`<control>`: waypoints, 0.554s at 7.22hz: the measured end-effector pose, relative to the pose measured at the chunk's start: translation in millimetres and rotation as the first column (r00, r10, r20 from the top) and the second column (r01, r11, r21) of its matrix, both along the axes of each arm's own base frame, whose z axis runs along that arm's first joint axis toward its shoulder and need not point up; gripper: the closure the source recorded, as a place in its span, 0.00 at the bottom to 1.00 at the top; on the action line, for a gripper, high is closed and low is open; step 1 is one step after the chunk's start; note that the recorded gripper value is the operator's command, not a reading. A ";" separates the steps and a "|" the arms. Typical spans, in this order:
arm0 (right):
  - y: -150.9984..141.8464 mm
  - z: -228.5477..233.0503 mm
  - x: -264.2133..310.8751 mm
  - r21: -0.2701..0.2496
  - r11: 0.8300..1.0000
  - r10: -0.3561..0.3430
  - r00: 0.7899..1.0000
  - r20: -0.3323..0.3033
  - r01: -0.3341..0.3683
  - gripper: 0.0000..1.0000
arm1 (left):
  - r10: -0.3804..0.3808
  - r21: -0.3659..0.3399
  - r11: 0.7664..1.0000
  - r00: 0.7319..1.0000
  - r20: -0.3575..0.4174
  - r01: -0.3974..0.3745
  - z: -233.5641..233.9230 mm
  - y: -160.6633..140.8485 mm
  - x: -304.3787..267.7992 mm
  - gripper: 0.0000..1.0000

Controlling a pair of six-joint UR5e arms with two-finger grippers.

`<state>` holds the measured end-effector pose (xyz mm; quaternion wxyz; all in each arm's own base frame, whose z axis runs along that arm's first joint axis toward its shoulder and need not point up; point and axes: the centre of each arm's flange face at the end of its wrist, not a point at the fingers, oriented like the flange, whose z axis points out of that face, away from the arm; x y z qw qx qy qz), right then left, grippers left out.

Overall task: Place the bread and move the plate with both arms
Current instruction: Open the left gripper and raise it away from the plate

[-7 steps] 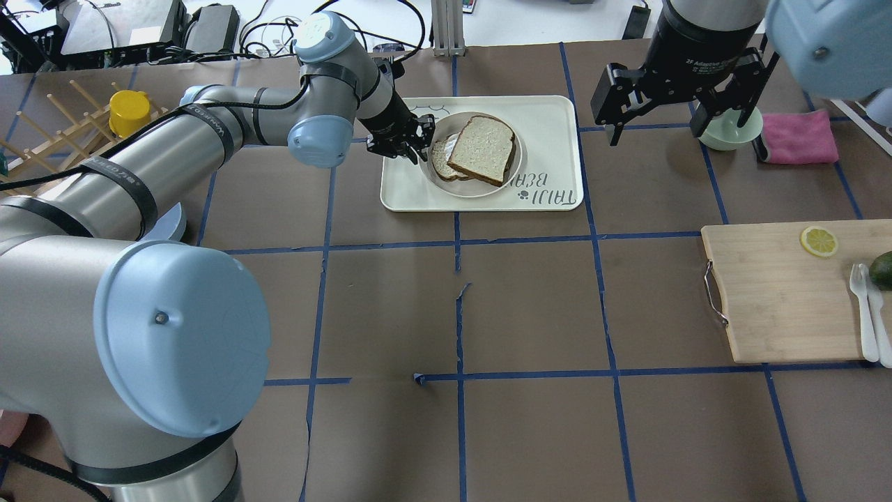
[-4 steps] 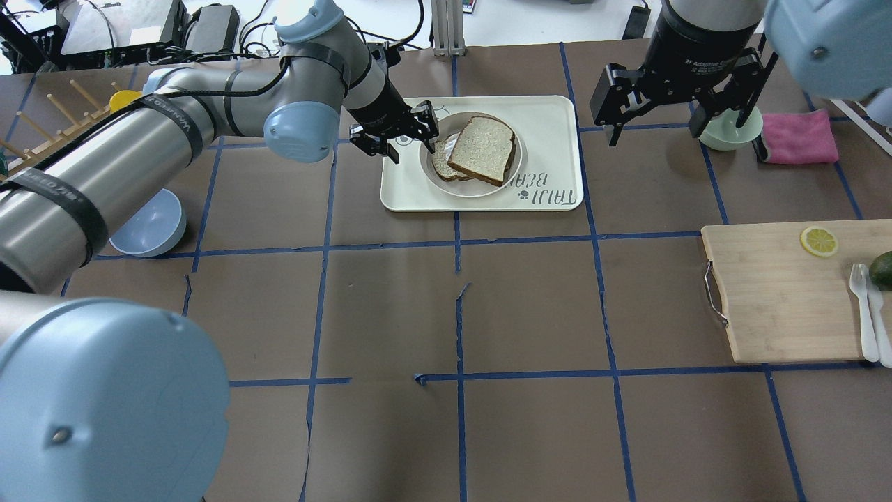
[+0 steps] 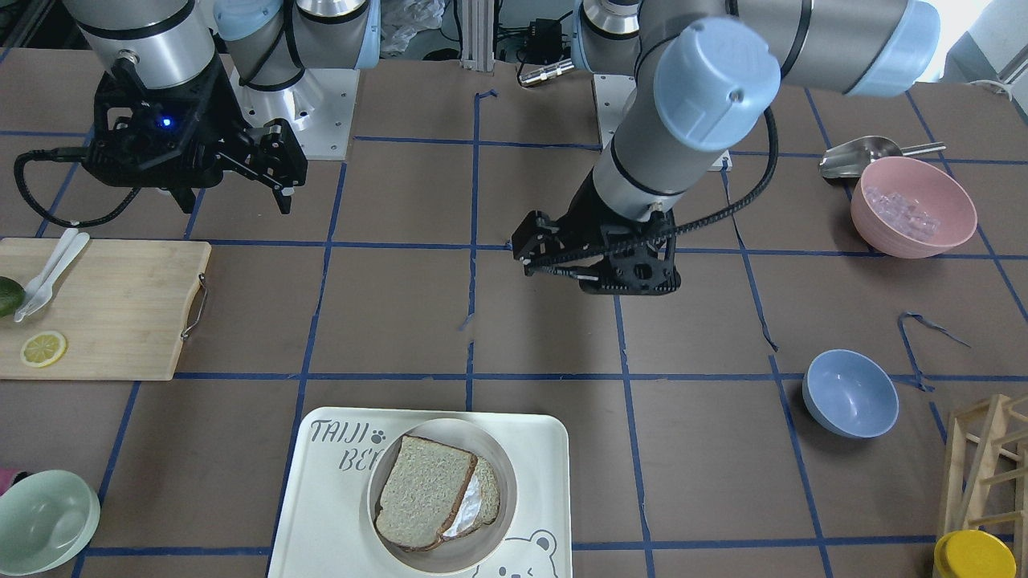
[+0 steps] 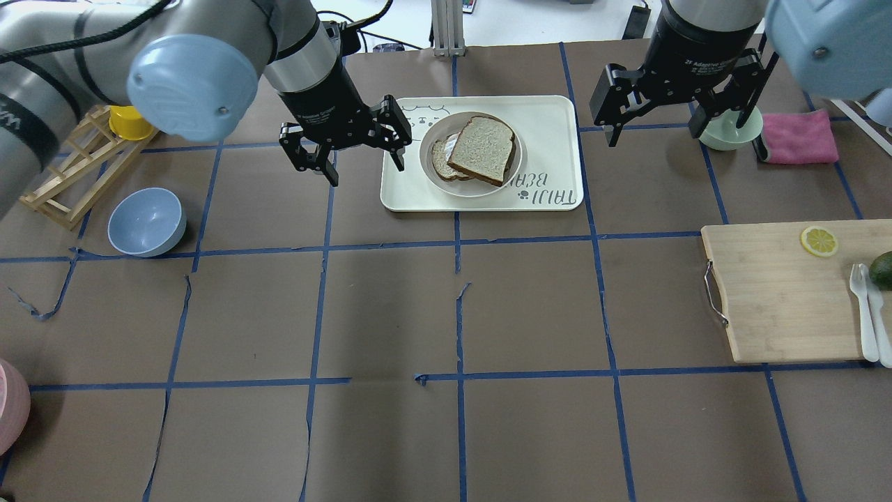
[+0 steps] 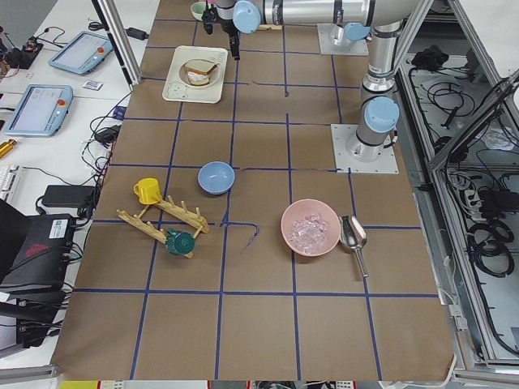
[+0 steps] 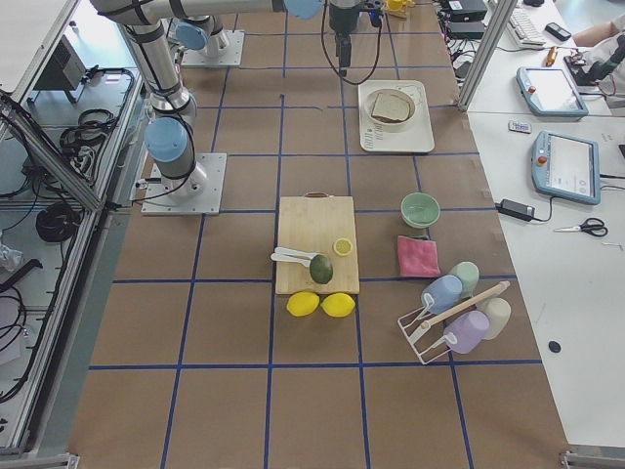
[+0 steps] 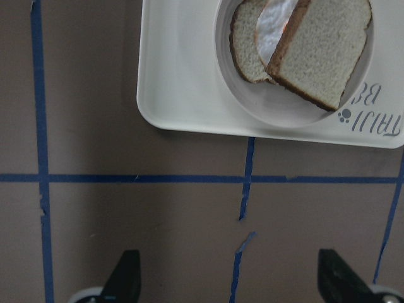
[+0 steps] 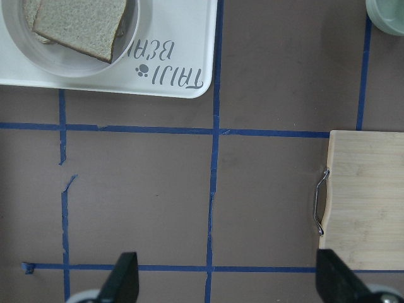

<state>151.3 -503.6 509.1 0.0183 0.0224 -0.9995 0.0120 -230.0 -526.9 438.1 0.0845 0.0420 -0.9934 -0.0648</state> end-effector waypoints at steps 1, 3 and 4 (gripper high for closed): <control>0.1 0.0 0.2 0.000 1.000 0.000 1.000 0.001 0.000 0.00 | -0.002 0.010 1.000 1.000 0.019 0.002 26.3 25.0 5.1 0.00; 0.4 0.4 -0.2 0.000 1.000 -0.001 1.000 0.002 0.001 0.00 | -0.002 -0.035 0.999 1.000 0.026 0.003 69.1 61.0 11.7 0.00; 0.3 0.8 -0.5 -0.001 1.000 -0.002 1.000 0.002 0.002 0.00 | -0.003 -0.050 0.999 0.999 0.049 0.005 76.8 70.1 15.9 0.00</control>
